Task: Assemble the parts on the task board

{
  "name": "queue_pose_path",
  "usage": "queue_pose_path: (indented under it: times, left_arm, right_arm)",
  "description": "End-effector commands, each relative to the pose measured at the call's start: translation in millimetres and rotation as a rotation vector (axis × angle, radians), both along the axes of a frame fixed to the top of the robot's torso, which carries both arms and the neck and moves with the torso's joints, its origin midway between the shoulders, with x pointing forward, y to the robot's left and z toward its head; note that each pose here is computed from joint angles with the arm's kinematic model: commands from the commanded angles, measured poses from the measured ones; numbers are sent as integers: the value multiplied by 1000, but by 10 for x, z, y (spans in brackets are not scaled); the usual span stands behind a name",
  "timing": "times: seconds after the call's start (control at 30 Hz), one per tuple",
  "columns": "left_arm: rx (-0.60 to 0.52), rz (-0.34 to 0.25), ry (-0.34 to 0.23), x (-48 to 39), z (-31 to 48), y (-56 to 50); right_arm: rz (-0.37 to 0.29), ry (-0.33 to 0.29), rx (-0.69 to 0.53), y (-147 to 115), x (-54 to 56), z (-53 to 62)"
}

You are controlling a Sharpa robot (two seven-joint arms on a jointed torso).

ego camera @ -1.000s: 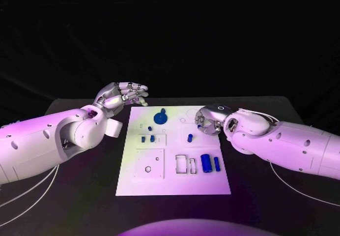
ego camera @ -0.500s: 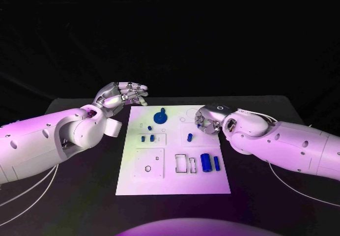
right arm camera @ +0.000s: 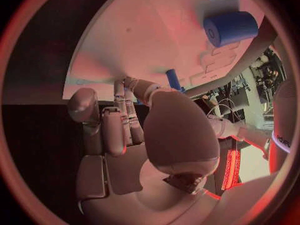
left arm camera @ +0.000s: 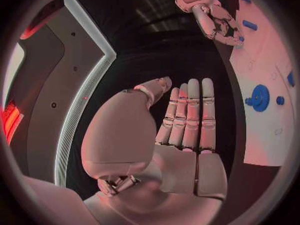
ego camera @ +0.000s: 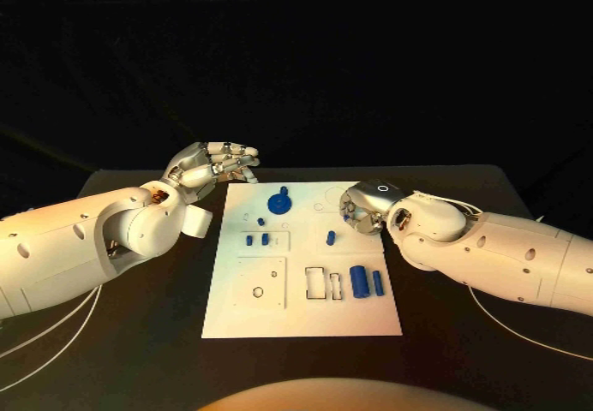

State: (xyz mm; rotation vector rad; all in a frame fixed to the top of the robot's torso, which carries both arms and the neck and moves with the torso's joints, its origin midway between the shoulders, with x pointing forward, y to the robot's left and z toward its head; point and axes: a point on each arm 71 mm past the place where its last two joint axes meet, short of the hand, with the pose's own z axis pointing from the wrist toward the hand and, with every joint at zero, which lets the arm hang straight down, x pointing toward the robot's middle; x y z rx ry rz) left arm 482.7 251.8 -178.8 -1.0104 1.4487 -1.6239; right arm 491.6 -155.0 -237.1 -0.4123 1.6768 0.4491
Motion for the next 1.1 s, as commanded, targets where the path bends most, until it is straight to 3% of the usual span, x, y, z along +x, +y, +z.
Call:
queue_pose_path:
  times: [0.03,0.53,0.93,1.1]
  left_arm:
    - [-8,-25,5,-10,3,-27]
    - [-4,-34,10,-8,-4,-39]
    - [-2,-39,18,-3,-12,-42]
    - [-2,-40,18,-1,-14,-44]
  right_arm:
    - [-15,48,-60,-30,-51,-163]
    - [-18,-21,7,-51,-84,-69]
    - [-14,-93,75,-73,-92,112]
    - [-8,-101,105,-77,-143,185]
